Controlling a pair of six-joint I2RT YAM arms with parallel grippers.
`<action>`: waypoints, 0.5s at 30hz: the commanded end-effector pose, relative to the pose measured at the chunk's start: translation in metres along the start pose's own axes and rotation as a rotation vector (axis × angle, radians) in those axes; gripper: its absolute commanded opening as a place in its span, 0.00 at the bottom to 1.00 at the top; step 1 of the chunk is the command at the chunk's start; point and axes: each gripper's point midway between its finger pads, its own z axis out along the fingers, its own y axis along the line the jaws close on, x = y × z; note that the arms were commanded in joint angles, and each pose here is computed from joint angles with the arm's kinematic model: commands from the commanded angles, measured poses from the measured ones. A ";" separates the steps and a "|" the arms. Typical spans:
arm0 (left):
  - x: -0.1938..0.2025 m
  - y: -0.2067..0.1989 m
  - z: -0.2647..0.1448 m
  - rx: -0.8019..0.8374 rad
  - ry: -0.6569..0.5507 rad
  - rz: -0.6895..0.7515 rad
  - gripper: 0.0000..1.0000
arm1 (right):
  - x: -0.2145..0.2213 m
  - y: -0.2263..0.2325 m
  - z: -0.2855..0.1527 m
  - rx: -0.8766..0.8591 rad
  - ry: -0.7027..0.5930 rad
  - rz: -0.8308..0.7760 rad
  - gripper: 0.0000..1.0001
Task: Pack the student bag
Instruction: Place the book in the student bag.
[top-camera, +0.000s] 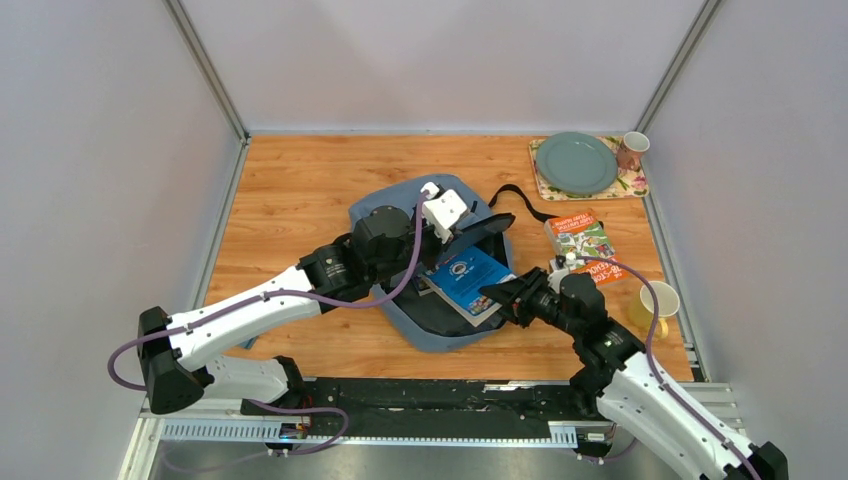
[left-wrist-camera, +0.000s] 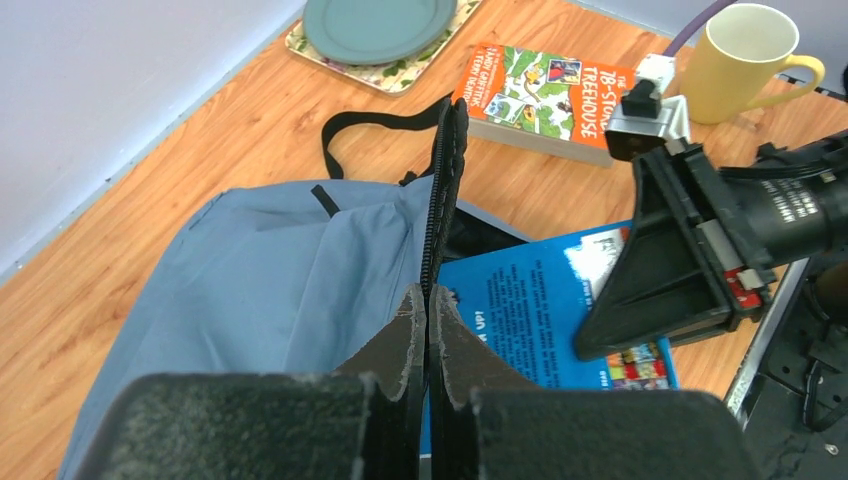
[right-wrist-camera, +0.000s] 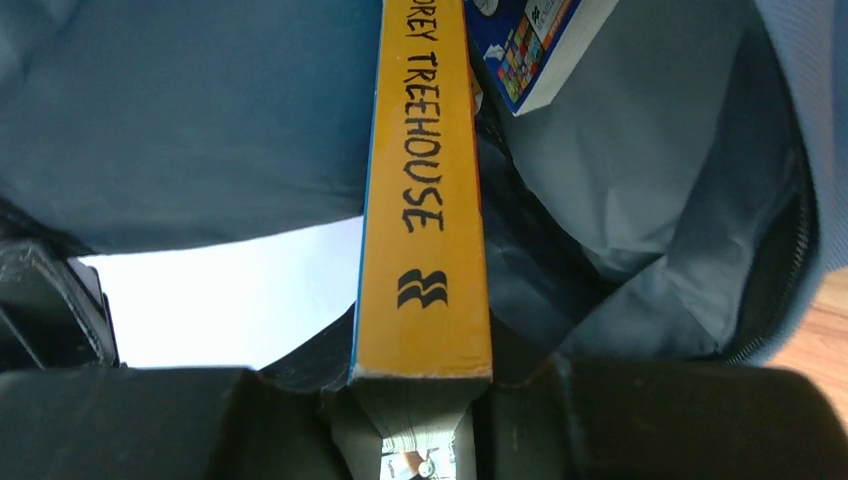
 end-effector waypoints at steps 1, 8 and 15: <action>-0.060 -0.003 -0.009 0.023 -0.191 -0.021 0.00 | -0.010 0.061 0.008 -0.231 -0.046 -0.027 0.00; -0.053 0.004 -0.014 -0.019 -0.192 -0.051 0.00 | -0.025 0.067 0.042 -0.229 -0.145 -0.032 0.00; -0.041 0.007 -0.018 -0.048 -0.190 -0.118 0.00 | -0.020 0.055 0.094 -0.161 -0.201 -0.050 0.00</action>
